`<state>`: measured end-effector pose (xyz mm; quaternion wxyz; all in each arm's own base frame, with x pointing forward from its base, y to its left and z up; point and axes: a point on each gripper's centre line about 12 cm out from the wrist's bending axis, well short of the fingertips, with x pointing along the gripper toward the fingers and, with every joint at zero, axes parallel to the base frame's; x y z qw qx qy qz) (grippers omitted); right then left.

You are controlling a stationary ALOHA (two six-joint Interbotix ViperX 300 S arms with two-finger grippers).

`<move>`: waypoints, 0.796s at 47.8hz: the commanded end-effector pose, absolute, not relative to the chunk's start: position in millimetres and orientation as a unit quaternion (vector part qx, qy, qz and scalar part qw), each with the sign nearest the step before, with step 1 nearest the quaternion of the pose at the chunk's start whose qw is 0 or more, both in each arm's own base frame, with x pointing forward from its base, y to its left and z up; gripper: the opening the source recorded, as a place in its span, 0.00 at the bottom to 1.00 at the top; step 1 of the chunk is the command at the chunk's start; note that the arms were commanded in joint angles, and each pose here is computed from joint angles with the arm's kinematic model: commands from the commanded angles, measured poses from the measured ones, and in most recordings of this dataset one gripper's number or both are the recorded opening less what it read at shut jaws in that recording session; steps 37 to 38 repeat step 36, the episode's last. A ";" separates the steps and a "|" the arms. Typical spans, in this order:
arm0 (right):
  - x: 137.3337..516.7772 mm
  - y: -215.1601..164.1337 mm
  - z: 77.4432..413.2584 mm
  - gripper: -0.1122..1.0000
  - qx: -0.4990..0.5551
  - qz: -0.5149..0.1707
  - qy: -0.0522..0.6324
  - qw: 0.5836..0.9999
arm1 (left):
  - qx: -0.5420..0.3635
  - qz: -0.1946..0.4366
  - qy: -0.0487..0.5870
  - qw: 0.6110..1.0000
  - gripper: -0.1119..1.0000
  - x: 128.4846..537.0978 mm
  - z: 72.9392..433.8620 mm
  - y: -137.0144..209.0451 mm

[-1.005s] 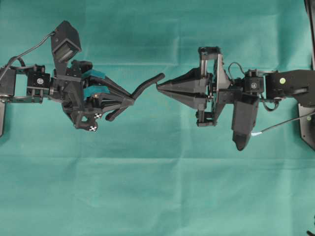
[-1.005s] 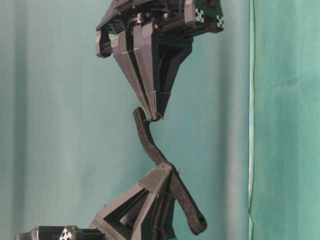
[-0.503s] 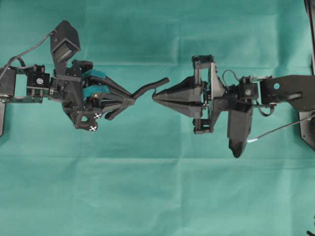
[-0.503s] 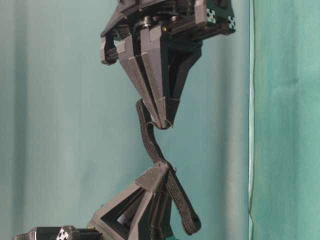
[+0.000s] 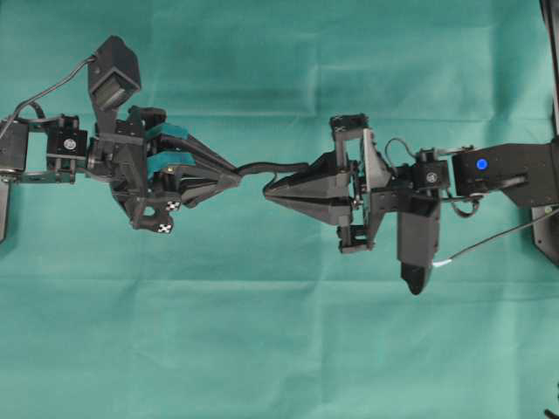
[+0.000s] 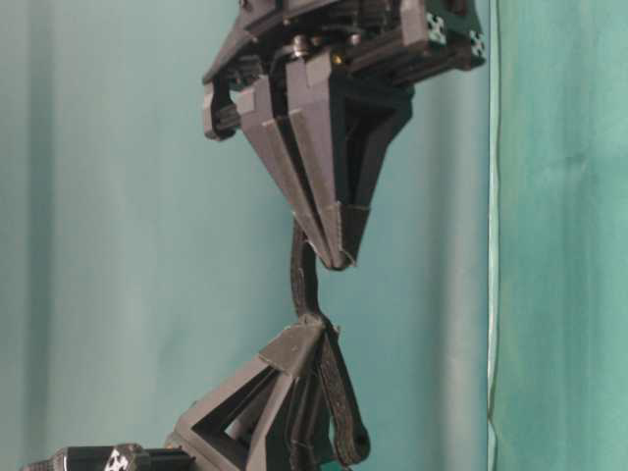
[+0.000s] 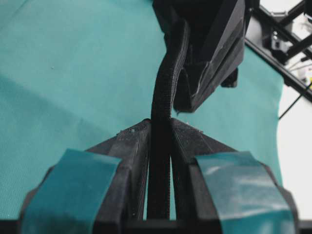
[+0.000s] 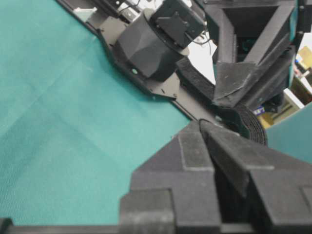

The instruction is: Peel off the Velcro with your right arm.

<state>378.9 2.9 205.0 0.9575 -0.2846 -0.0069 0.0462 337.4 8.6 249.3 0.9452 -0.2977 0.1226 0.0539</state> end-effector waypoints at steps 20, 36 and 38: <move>398.4 5.5 209.6 0.01 -0.287 0.049 -0.005 0.957 | -0.297 0.048 0.097 0.949 0.19 340.0 261.2 9.7; 407.9 14.0 201.6 0.01 -0.294 0.068 0.008 0.953 | -0.296 0.047 0.095 0.949 0.19 340.0 261.5 9.8; 407.9 14.0 201.6 0.01 -0.294 0.068 0.008 0.953 | -0.296 0.047 0.095 0.949 0.19 340.0 261.5 9.8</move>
